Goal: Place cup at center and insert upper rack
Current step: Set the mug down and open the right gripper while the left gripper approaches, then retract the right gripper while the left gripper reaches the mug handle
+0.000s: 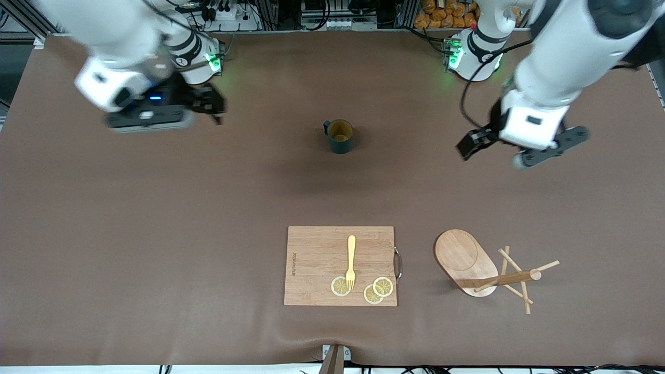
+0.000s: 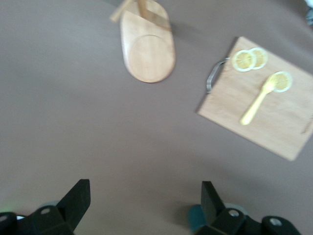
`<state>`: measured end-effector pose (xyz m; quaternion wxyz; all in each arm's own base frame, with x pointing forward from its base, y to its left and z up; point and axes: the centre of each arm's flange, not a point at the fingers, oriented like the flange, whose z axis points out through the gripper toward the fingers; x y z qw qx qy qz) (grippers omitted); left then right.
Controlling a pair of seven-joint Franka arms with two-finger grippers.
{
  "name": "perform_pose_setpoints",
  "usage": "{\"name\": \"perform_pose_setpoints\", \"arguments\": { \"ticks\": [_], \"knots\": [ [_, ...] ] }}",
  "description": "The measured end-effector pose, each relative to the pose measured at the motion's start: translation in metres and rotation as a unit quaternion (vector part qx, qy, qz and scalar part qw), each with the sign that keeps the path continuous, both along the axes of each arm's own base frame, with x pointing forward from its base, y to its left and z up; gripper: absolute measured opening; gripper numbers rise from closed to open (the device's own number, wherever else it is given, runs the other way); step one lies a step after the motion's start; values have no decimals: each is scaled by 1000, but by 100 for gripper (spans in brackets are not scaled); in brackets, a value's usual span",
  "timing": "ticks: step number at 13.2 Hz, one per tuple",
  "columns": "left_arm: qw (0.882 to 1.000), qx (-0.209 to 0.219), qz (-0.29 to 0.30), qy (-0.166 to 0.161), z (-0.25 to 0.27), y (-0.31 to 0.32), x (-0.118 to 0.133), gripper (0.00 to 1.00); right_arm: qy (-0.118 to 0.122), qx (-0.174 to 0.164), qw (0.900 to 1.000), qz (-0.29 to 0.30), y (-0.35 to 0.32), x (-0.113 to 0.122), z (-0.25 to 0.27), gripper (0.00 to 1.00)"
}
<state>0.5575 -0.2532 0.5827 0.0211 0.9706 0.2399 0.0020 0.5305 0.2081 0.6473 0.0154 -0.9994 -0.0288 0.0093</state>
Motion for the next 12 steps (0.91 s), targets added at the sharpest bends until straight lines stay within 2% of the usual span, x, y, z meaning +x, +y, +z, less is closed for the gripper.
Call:
{"name": "perform_pose_setpoints", "arguments": {
  "ticks": [2, 5, 7, 12],
  "knots": [
    [1000, -11, 17, -7, -10, -50, -7, 100, -5, 0, 1000, -11, -58, 10, 13, 100],
    [999, -15, 27, -9, -12, -107, -36, 100, -6, 0, 1000, -10, -135, 20, 18, 100],
    [999, -8, 38, -13, -13, -151, -67, 100, -6, 0, 1000, 0, -174, 24, 18, 100],
    [992, 51, 89, -71, -56, -267, -150, 100, -7, -4, 1000, 10, -254, 23, 17, 100]
  ]
}}
